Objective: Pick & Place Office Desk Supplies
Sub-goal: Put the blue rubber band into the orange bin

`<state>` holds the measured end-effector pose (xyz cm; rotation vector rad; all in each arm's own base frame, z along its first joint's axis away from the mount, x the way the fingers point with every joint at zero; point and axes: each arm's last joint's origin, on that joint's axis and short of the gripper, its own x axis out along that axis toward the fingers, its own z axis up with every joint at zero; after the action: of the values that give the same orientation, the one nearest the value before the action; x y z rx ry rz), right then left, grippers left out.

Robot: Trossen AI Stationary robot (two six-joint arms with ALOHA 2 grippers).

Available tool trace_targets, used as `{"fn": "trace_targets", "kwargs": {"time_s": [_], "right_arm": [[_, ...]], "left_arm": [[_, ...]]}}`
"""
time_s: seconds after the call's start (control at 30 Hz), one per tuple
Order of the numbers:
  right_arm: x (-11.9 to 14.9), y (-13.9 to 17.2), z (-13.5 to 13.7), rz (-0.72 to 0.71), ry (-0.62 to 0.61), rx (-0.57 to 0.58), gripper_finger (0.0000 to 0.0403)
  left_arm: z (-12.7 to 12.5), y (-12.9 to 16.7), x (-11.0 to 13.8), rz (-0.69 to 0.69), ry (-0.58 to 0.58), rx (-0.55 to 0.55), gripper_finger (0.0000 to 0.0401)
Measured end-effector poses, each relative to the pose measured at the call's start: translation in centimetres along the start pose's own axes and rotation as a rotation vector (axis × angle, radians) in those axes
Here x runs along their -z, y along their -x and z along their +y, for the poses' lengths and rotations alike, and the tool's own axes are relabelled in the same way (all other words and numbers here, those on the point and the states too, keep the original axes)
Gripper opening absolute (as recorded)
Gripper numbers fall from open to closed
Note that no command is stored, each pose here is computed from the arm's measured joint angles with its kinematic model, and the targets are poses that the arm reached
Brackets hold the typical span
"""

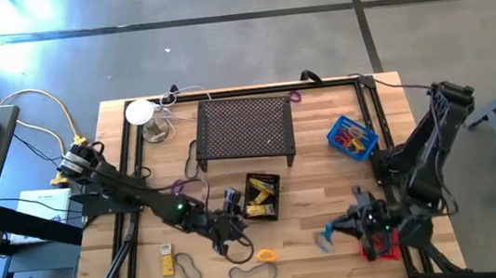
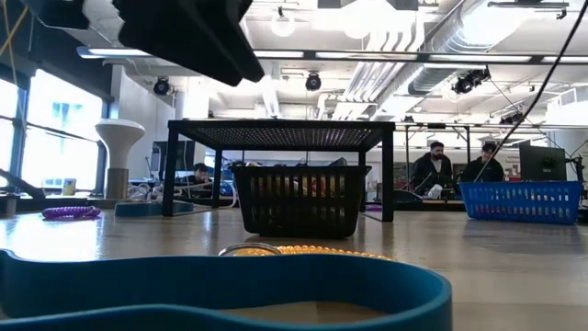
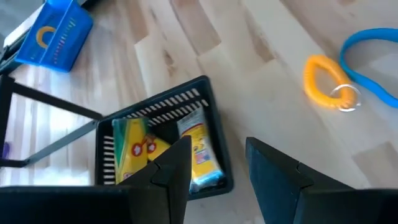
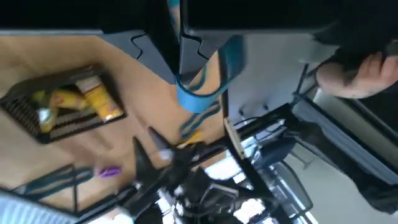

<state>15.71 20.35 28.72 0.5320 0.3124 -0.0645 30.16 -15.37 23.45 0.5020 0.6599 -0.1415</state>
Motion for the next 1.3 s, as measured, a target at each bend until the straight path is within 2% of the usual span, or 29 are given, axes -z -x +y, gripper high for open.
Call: {"fn": "trace_targets", "kwargs": {"time_s": [0.13, 0.27, 0.47, 0.6, 0.8, 0.9, 1.03, 1.13, 1.3], "right_arm": [[1.4, 0.5, 0.7, -0.022, 0.002, 0.000, 0.0003], [1.9, 0.9, 1.0, 0.023, -0.038, -0.038, 0.0003], [2.1, 2.1, 1.9, 0.146, -0.092, -0.106, 0.0003], [2.8, 2.8, 2.0, 0.264, -0.235, -0.130, 0.0003], [4.1, 3.4, 0.8, 0.481, -0.455, 0.007, 0.0003], [4.7, 3.7, -0.1, 0.624, -0.506, 0.120, 0.0003], [5.3, 4.3, -1.2, 0.744, -0.533, 0.276, 0.0003], [5.2, 5.0, -1.4, 0.770, -0.514, 0.280, 0.0003], [4.3, 5.7, -1.5, 0.683, -0.526, 0.233, 0.0003]], "left_arm": [[-0.9, 0.4, -0.2, -0.013, -0.066, 0.020, 0.0144], [-1.2, 0.5, -0.3, -0.027, -0.140, 0.028, 0.0144], [-0.5, 0.2, -0.2, -0.020, -0.127, 0.010, 0.0144], [0.1, -0.1, -0.1, -0.015, -0.113, 0.011, 0.0144], [1.1, -0.5, -0.2, -0.043, -0.086, 0.044, 0.0144], [1.4, -0.7, -0.1, -0.051, -0.083, 0.072, 0.0144], [1.7, -0.8, -0.1, -0.057, -0.075, 0.105, 0.0144], [2.0, -0.9, 0.0, -0.064, -0.072, 0.136, 0.0144], [2.4, -1.1, 0.1, -0.074, -0.063, 0.181, 0.0144]]}}
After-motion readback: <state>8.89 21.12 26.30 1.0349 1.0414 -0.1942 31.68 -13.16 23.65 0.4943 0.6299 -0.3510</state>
